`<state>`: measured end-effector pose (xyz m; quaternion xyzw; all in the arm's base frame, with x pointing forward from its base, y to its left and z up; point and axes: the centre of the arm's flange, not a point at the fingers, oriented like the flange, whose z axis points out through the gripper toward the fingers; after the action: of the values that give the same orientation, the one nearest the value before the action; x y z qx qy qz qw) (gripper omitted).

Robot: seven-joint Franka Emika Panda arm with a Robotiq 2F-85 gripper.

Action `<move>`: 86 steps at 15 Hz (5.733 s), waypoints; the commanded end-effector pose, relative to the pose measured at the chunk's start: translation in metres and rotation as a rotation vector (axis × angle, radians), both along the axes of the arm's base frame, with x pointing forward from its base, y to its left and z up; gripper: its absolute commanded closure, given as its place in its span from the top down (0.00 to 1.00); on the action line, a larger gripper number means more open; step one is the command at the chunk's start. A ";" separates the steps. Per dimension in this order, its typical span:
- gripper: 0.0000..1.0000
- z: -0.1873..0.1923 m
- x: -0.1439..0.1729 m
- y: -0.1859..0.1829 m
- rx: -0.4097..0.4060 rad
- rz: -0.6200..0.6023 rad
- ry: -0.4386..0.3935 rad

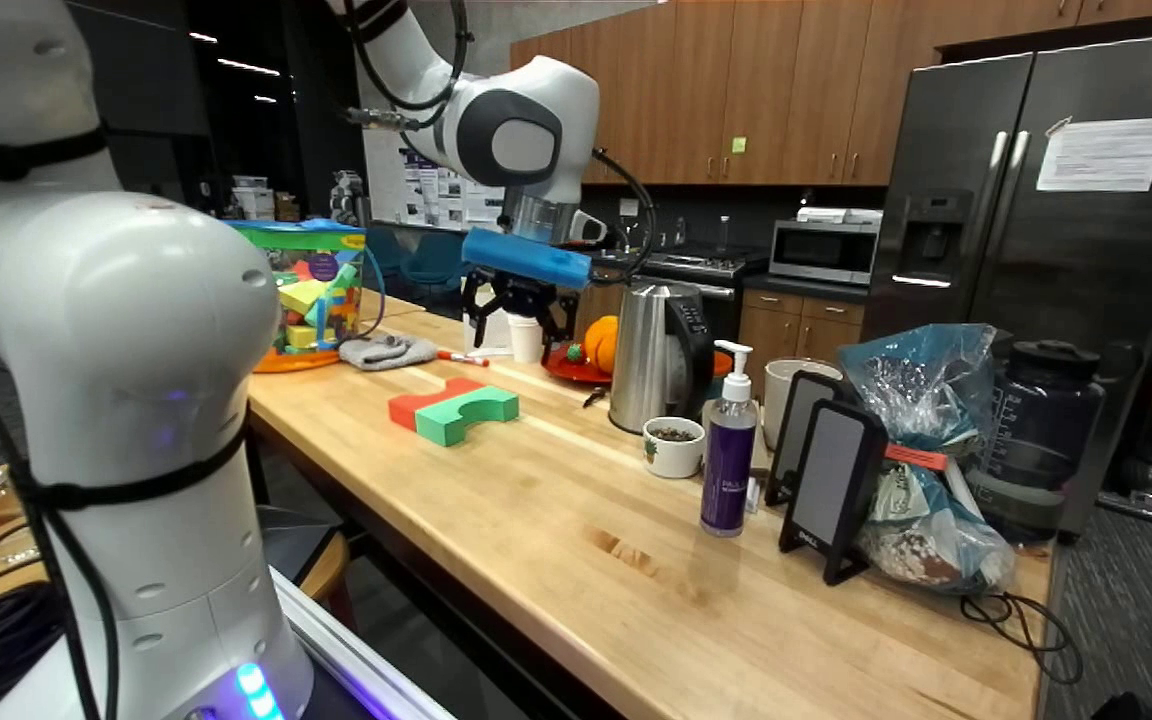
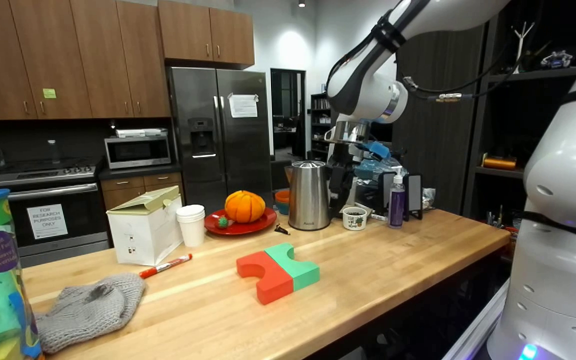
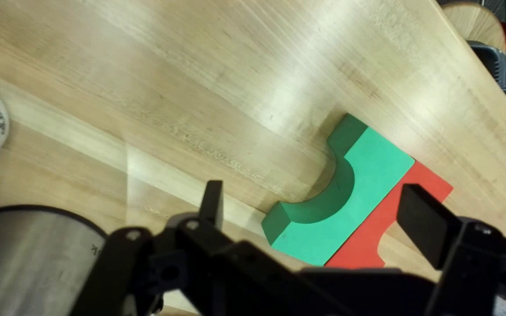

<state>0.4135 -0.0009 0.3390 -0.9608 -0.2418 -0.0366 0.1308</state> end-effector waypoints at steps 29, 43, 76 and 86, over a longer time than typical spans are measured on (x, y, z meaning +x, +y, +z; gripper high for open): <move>1.00 -0.038 -0.037 0.167 -0.244 0.501 -0.273; 1.00 -0.096 -0.081 0.189 -0.244 0.771 -0.276; 1.00 -0.125 -0.096 0.152 -0.379 0.821 -0.510; 1.00 -0.123 -0.093 0.159 -0.416 0.740 -0.602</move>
<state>0.3224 0.1609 0.2403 -0.7608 -0.6112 -0.1867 -0.1129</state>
